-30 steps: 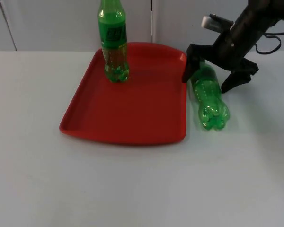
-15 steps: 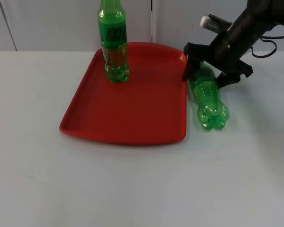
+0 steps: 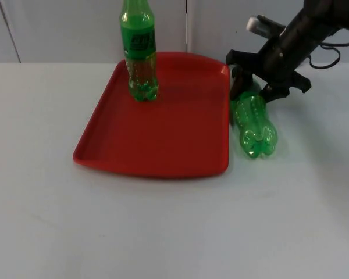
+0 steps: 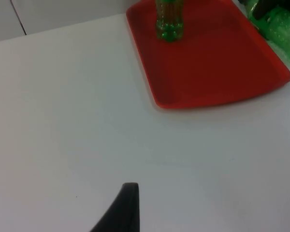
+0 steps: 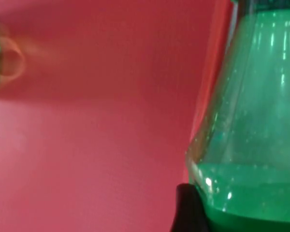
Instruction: Place the bottle upright on the tray.
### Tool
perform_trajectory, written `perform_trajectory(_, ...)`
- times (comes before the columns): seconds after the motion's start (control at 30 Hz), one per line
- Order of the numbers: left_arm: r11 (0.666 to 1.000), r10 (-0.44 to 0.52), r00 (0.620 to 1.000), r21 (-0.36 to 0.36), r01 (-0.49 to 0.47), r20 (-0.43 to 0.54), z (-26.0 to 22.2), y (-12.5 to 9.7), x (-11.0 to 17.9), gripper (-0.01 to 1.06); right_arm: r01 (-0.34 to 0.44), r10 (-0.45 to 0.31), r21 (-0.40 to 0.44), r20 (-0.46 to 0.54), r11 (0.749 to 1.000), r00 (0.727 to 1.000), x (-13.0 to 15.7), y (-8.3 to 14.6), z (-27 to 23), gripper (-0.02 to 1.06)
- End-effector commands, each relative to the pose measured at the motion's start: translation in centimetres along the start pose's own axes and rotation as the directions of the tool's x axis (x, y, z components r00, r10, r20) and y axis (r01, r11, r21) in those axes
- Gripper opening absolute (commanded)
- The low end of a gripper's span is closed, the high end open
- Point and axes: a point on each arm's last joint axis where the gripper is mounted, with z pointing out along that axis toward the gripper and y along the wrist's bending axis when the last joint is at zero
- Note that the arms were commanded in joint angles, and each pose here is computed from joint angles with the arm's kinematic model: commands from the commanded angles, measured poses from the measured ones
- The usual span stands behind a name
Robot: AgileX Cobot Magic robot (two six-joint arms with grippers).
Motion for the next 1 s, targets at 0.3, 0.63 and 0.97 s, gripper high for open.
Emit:
perform_trajectory(0.3,1.0,-0.001,1.0,0.012,0.001,0.002,0.0,-0.1,0.1,1.05,0.162,-0.166,0.033,0.189,0.986,0.968,-3.1,3.8,-8.4,0.0)
perform_trajectory(0.63,1.0,-0.001,1.0,0.012,0.001,0.002,0.0,-0.1,0.1,1.05,0.267,-0.265,0.044,0.351,0.963,0.898,-3.7,7.8,-15.8,0.0)
perform_trajectory(0.97,1.0,-0.001,1.0,0.012,0.001,0.002,0.0,-0.1,0.1,1.05,0.316,-0.282,0.018,0.5,0.949,0.819,-2.9,11.3,-25.2,0.0)
